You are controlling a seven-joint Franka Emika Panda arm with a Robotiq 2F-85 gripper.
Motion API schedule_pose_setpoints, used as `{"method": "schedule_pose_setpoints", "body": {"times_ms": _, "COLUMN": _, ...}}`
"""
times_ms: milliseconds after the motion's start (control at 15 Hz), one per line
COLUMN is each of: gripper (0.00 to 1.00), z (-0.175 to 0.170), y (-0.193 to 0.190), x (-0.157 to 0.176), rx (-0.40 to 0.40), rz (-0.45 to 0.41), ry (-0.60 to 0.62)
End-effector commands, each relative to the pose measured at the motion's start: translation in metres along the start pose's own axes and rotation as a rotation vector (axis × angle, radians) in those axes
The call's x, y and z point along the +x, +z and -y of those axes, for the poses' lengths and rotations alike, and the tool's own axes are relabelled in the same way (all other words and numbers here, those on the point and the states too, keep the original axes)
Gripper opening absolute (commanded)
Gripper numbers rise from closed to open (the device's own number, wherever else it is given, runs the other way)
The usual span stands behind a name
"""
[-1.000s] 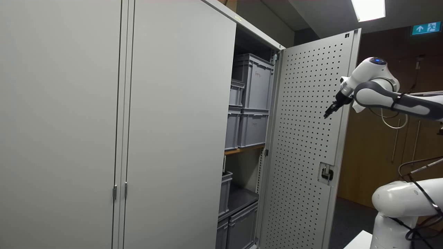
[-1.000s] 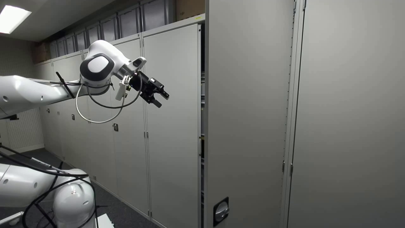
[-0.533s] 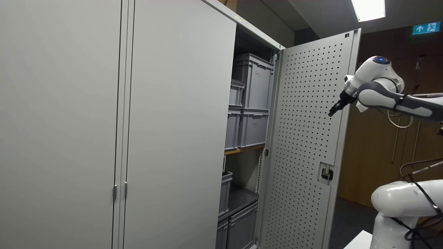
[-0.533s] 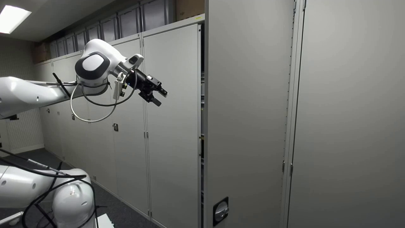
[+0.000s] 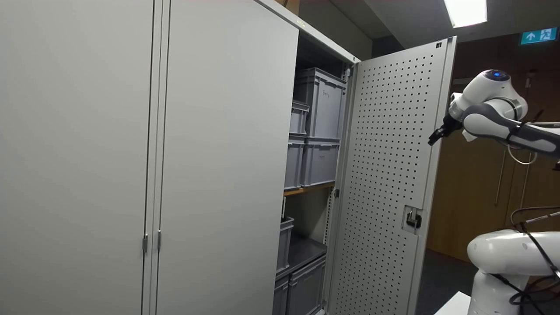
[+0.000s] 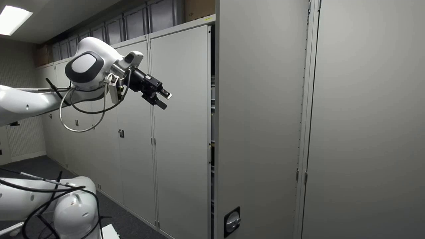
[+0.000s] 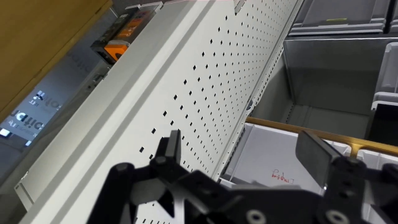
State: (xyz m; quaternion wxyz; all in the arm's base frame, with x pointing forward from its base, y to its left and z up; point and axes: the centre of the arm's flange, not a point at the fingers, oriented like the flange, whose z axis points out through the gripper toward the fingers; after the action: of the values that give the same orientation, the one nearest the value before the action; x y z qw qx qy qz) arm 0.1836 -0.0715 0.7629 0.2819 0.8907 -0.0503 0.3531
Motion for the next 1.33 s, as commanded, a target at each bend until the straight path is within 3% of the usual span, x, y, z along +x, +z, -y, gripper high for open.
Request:
{"method": "schedule_pose_setpoints", "body": {"times_ms": 0, "gripper": 1.00, "z": -0.027, "y": 0.008, "x": -0.017, "rx": -0.036, "rz": -0.002, "ry": 0.071}}
{"method": "schedule_pose_setpoints", "body": {"times_ms": 400, "gripper": 1.00, "z": -0.068, "y": 0.024, "x": -0.025, "rx": -0.017, "rz": 0.019, "ry": 0.148}}
{"method": "schedule_pose_setpoints", "body": {"times_ms": 1267, "gripper": 1.00, "z": -0.116, "y": -0.004, "x": 0.015, "rx": 0.040, "rz": -0.092, "ry": 0.184}}
